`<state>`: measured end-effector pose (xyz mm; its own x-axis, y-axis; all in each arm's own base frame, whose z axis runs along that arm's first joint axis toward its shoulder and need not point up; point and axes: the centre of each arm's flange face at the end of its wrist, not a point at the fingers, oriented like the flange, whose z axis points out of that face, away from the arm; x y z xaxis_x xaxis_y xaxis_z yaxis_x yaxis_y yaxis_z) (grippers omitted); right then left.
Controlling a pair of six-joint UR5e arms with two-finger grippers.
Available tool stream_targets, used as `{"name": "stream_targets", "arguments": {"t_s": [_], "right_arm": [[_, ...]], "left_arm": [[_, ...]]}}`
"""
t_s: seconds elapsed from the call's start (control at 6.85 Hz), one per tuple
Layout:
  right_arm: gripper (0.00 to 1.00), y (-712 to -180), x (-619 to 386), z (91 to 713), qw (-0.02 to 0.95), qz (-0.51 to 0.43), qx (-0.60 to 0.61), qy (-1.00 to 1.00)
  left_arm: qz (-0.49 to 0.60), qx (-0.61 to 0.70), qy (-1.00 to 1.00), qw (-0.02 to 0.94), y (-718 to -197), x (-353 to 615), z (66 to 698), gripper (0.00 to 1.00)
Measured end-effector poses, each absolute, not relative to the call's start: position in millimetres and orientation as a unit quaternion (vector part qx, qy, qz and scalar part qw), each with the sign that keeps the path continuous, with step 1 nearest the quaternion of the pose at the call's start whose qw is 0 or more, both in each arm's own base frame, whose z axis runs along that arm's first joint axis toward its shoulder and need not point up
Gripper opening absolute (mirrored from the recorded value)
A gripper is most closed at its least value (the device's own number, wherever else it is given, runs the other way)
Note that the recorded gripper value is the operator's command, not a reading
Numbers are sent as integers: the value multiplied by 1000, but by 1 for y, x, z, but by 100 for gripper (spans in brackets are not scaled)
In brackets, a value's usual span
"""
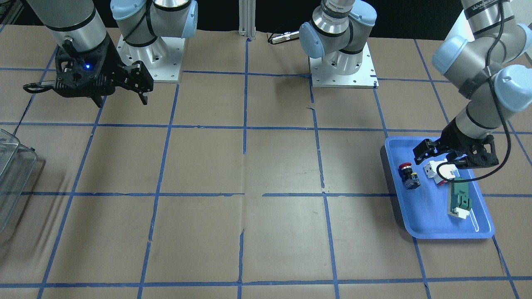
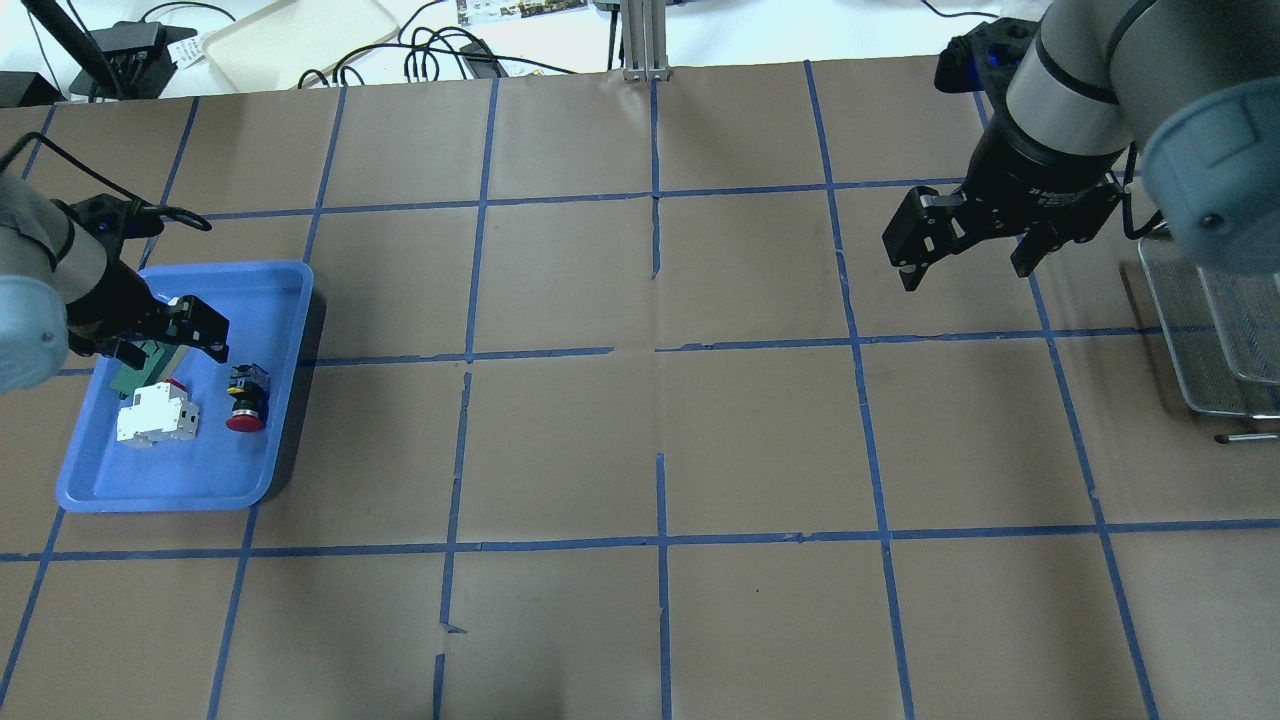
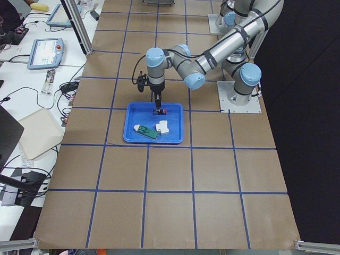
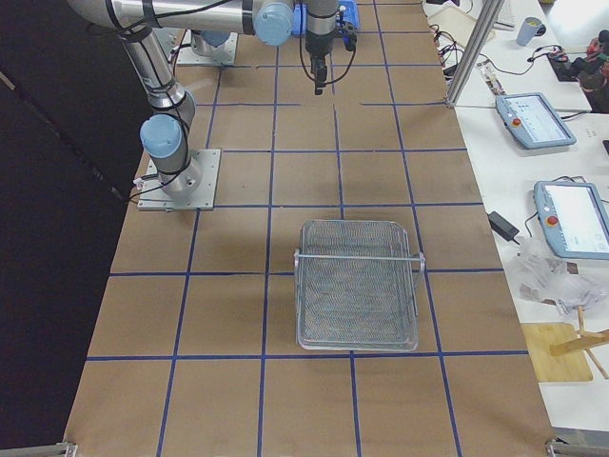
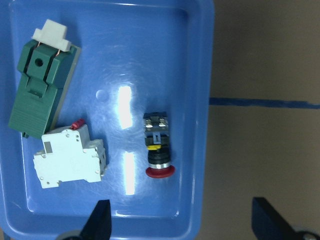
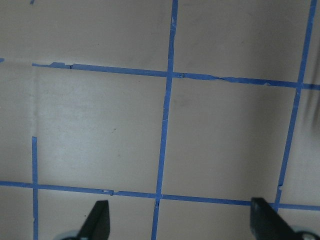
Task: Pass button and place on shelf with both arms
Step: 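Lower the left gripper over the red push button in the blue tray, then close the left gripper on the red push button's body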
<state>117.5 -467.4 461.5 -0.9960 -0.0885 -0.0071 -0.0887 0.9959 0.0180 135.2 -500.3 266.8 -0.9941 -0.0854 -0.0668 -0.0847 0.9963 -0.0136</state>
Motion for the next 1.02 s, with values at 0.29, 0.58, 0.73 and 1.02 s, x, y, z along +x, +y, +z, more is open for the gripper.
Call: {"name": "stream_targets", "arguments": {"t_s": [0.29, 0.58, 0.73, 1.02], "right_arm": [[100, -467, 117, 462, 1, 8, -38, 999], [100, -469, 115, 462, 1, 3, -35, 999], [100, -472, 113, 466, 3, -7, -32, 999], [100, -480, 111, 478, 2, -34, -29, 999]], "left_arm": [[-8, -61, 997, 41, -489, 132, 224, 100], [-1, -63, 997, 37, -490, 133, 201, 100], [-2, -63, 997, 37, -491, 135, 194, 100], [0, -65, 997, 36, -490, 140, 188, 95]]}}
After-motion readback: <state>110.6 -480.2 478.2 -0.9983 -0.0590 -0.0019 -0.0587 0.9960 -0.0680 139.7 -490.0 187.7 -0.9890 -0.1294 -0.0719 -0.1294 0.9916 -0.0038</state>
